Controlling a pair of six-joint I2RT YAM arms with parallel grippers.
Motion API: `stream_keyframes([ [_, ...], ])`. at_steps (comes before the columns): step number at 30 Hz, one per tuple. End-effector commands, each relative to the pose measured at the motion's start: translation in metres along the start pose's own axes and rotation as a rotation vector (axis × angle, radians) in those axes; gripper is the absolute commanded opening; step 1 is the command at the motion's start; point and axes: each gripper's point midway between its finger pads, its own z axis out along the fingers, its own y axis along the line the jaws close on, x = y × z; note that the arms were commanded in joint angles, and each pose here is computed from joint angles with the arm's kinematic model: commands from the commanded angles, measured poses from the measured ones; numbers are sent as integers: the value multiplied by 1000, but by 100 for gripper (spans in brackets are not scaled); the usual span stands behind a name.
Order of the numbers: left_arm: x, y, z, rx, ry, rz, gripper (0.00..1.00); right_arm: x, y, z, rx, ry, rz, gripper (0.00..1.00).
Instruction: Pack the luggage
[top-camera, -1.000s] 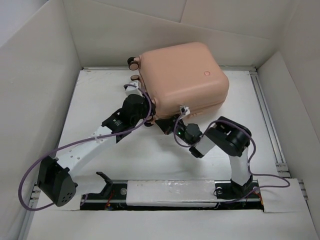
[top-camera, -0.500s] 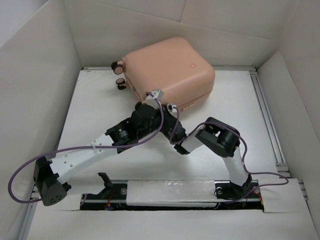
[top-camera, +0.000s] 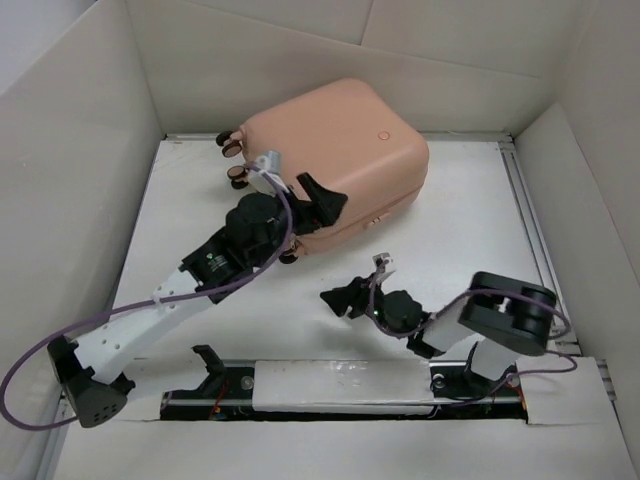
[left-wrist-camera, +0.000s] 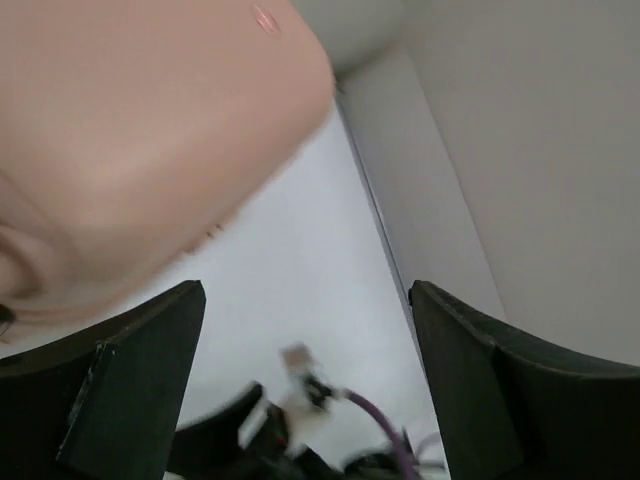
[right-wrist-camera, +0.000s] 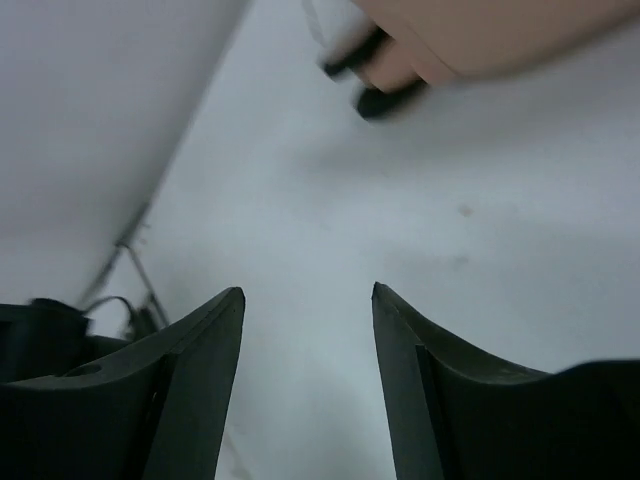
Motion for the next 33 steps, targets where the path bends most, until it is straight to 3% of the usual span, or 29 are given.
stream_keyframes([
  [1,-77,37,-19,-211,-262,6,81,-61,72,-16,-204,-199,12,60],
  [5,-118,92,-6,-329,-301,-8,83,-55,82,-34,-81,-83,-135,60],
  [7,-128,119,4,-321,-255,-68,83,-56,93,-47,-57,-71,-200,56],
  [8,-155,164,4,-406,-302,-111,83,-52,92,-54,-33,-35,-236,49],
  [11,-186,223,5,-487,-333,-169,84,-64,113,-79,-98,-37,-252,49],
  [14,-212,251,6,-534,-368,-157,88,-66,125,-99,-157,-17,-273,49],
  [15,-215,278,10,-584,-357,-165,88,-64,120,-102,-153,-11,-277,53],
  [17,-225,291,16,-599,-334,-161,93,-62,121,-108,-177,-4,-296,54],
  [18,-218,322,24,-644,-287,-188,97,-54,119,-110,-185,17,-304,56],
  [20,-216,329,37,-561,-226,-256,99,-52,117,-111,-191,23,-318,57],
  [23,-219,354,48,-457,-236,-322,100,-41,116,-110,-210,55,-335,58],
  [24,-231,340,57,-363,-258,-310,100,-34,116,-110,-223,70,-348,58],
  [33,-231,341,101,-117,-213,-416,100,0,114,-95,-274,138,-380,59],
])
